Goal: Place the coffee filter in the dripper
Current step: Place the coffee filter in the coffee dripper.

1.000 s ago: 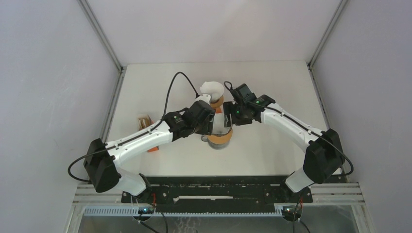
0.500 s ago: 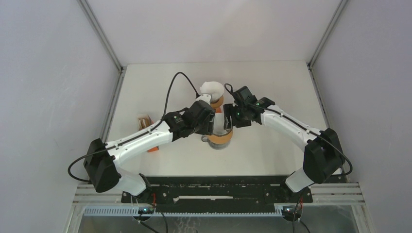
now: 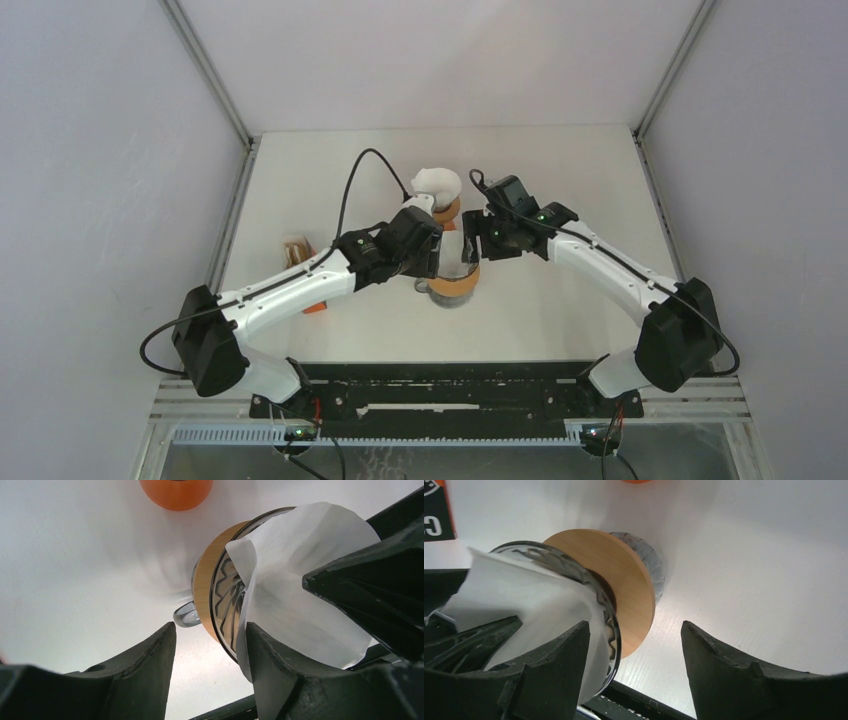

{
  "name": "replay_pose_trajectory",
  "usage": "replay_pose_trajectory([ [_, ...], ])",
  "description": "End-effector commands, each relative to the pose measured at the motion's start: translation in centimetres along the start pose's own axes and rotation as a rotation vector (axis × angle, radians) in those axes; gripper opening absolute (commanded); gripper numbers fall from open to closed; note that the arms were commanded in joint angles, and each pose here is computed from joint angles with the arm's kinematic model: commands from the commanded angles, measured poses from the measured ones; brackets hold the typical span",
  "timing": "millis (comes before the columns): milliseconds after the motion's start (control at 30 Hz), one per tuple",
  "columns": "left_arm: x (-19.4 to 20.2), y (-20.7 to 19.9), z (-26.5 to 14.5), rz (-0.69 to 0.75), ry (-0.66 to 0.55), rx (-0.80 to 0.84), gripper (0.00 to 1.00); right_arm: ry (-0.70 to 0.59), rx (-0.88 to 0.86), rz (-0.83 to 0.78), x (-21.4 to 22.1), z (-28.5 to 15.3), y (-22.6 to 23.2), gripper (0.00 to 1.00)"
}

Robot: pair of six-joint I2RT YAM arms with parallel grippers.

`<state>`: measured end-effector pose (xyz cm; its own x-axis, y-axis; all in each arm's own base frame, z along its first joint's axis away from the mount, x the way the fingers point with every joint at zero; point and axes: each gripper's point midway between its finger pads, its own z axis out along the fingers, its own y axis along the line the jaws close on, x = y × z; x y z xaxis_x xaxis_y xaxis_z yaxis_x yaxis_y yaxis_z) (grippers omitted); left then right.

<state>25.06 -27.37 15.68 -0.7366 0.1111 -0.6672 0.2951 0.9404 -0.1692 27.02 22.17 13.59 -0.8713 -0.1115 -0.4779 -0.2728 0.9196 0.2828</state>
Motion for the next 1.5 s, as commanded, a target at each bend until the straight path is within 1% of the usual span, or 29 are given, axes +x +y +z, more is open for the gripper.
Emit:
replay_pose_trajectory([
  [0,-0.8,-0.2,-0.7,-0.026,-0.036,0.026,0.59,-0.096,-0.055,-0.028,-2.0,-1.8,1.2,0.76],
  [333,-1.1,-0.3,-0.8,-0.027,-0.044,0.031,0.59,-0.097,-0.02,-0.022,-2.5,-1.0,0.5,0.77],
  [667,-0.7,0.0,-0.5,-0.029,-0.035,0.021,0.59,-0.039,0.051,-0.034,-1.4,1.1,-0.7,0.77],
  [967,-0.5,0.4,-0.3,-0.037,-0.035,0.013,0.6,-0.034,0.069,-0.043,-1.2,1.5,-0.7,0.77],
  [1267,-1.9,-0.5,-1.7,-0.07,-0.091,0.072,0.63,-0.069,0.054,-0.051,-1.8,0.6,-0.2,0.77],
  [1467,-3.0,-0.5,-2.5,-0.115,-0.14,0.106,0.66,-0.06,0.055,-0.051,-1.6,0.8,-0.2,0.77],
])
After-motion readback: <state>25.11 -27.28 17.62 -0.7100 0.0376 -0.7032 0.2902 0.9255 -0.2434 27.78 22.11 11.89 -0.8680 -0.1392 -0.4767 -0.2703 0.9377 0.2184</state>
